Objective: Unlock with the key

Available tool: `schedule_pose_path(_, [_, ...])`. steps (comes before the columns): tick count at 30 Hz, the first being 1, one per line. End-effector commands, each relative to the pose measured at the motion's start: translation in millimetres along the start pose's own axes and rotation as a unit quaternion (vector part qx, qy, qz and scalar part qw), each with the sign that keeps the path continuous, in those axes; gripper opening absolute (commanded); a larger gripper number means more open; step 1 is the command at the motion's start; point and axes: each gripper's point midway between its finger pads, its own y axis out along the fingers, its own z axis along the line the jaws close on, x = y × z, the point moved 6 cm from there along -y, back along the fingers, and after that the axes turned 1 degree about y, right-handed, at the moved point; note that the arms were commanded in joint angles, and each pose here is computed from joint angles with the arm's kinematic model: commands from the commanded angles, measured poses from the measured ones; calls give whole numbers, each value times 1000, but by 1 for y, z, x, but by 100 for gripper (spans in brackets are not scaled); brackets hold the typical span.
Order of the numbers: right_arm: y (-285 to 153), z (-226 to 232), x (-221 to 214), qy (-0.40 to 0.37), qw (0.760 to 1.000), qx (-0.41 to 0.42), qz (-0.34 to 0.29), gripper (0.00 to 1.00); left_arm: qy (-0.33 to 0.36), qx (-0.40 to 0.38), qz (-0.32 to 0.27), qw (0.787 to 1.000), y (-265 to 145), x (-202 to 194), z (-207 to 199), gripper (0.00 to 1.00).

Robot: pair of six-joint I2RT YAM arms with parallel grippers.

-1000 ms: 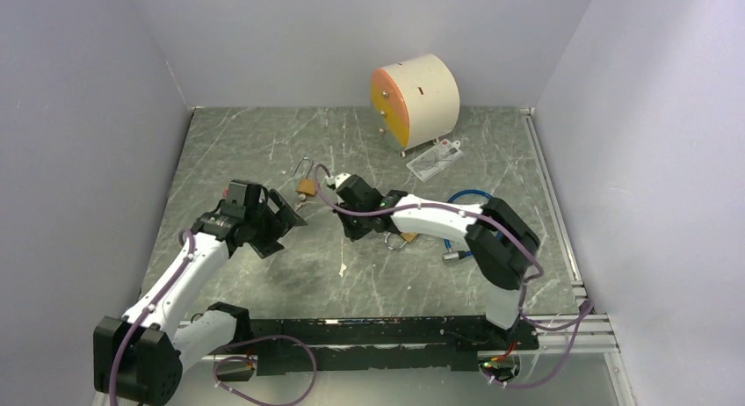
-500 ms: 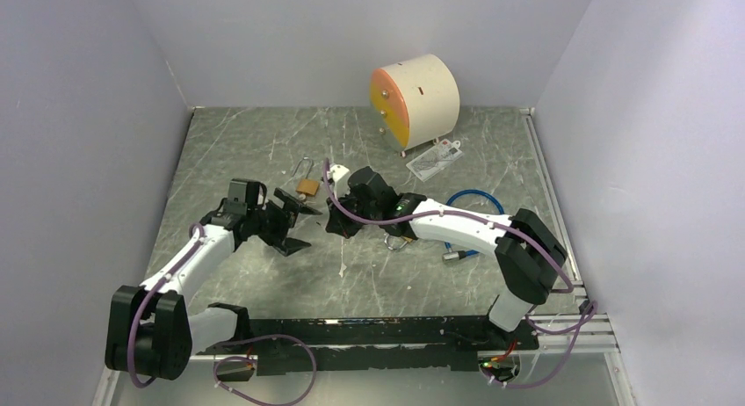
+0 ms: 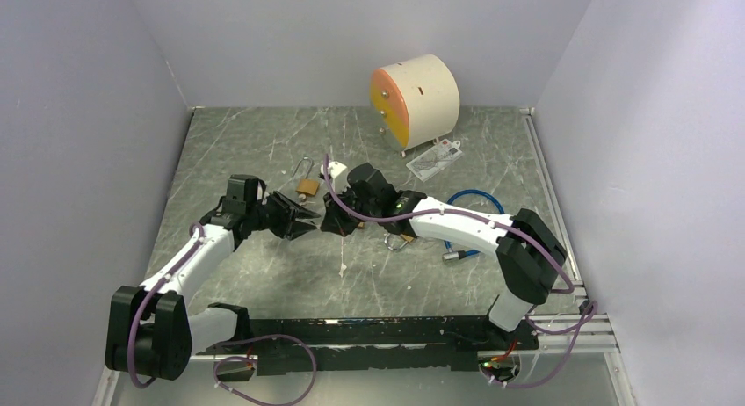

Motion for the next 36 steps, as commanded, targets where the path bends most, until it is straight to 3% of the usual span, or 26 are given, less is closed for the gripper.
schedule_pose_path(1, [-3, 9, 28, -5, 999, 22, -43, 0, 27, -36, 0, 999, -7, -2, -17, 36])
schedule_pose_path(5, [-1, 8, 29, 3, 999, 19, -40, 0, 33, -39, -2, 999, -9, -1, -20, 18])
schedule_pose_path(7, [-2, 8, 31, 7, 999, 20, -41, 0, 38, -40, -3, 998, -9, -2, -21, 5])
schedule_pose_path(10, [-4, 8, 34, 26, 999, 20, -41, 0, 60, -50, -10, 997, -12, -1, -25, 2])
schedule_pose_path(13, [-14, 5, 43, 55, 996, 39, -57, 20, 110, -84, -34, 990, -20, -1, -36, 3])
schedule_pose_path(16, [-37, 10, 63, 75, 989, 71, -109, 48, 188, -130, -75, 971, -33, 0, -52, 3])
schedule_pose_path(18, [-55, 14, 79, 85, 981, 96, -147, 63, 253, -165, -101, 948, -45, -3, -62, 3])
schedule_pose_path(21, [-77, 25, 99, 92, 970, 130, -185, 70, 355, -221, -135, 898, -66, -11, -81, 3])
schedule_pose_path(26, [-110, 56, 131, 73, 949, 181, -246, 70, 551, -332, -157, 750, -116, -42, -124, 2])
schedule_pose_path(30, [-131, 72, 148, 66, 934, 199, -289, 68, 625, -358, -155, 676, -149, -63, -144, 2])
schedule_pose_path(32, [-139, 77, 154, 61, 928, 204, -305, 68, 637, -370, -141, 661, -158, -71, -151, 2])
schedule_pose_path(36, [-150, 86, 163, 54, 919, 224, -320, 65, 634, -398, -104, 654, -165, -80, -161, 3])
